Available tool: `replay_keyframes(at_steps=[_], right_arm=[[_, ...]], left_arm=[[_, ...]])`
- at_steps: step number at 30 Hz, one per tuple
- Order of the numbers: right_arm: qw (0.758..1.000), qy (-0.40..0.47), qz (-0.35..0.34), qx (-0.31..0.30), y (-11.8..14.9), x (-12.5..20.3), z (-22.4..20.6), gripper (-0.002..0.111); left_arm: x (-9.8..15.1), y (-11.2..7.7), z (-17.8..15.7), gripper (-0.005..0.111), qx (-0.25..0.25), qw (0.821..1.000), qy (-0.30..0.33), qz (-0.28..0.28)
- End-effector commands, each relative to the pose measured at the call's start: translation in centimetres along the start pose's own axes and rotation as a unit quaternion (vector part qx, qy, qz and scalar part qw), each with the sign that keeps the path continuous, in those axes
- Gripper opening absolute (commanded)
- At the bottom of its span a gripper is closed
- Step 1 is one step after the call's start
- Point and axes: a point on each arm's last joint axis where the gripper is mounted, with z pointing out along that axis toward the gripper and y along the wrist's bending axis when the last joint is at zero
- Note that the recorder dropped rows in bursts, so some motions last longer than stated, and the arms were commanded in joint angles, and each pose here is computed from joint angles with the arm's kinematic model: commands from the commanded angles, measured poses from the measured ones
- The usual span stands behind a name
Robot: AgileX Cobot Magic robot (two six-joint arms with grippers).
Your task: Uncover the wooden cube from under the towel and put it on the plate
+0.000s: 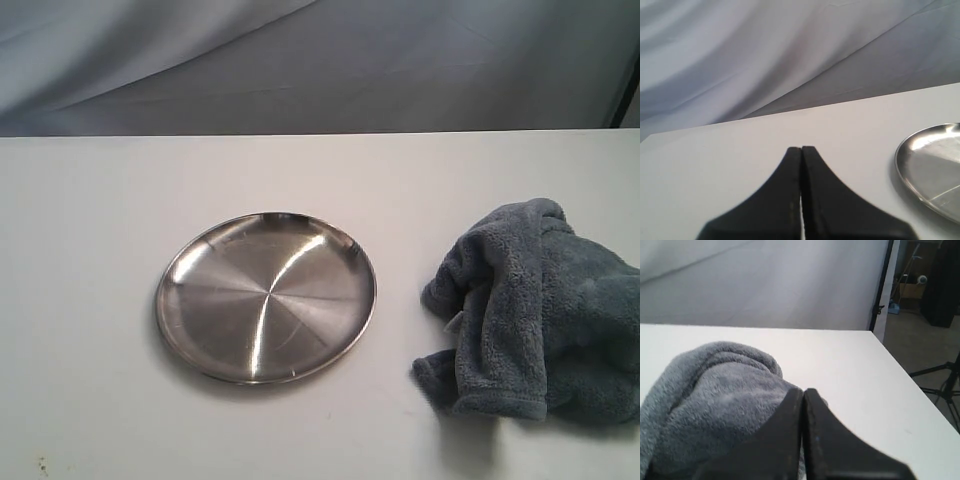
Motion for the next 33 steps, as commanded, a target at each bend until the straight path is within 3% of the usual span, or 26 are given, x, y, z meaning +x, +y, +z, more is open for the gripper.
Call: replay_keyframes(at_steps=[1, 5, 11, 31, 33], right_arm=[[0.997, -0.052, 0.048, -0.009, 0.1, -0.9, 0.0, 0.0], [0.991, -0.099, 0.084, -0.015, 0.2, -1.7, -0.2, 0.0], [0.973, -0.128, 0.193, -0.023, 0.0, -2.3, -0.3, 0.0], [0.969, -0.116, 0.216, -0.026, 0.0, -2.1, -0.2, 0.0], [0.96, -0.115, 0.252, -0.029, 0.0, -2.1, -0.2, 0.0]], left_arm=[[-0.1, 0.0, 0.0, 0.0, 0.0, 1.0, -0.007, -0.005], [-0.1, 0.0, 0.0, 0.0, 0.0, 1.0, -0.007, -0.005], [-0.1, 0.0, 0.0, 0.0, 0.0, 1.0, -0.007, -0.005], [-0.1, 0.0, 0.0, 0.0, 0.0, 1.0, -0.007, -0.005], [-0.1, 0.0, 0.0, 0.0, 0.0, 1.0, -0.007, -0.005]])
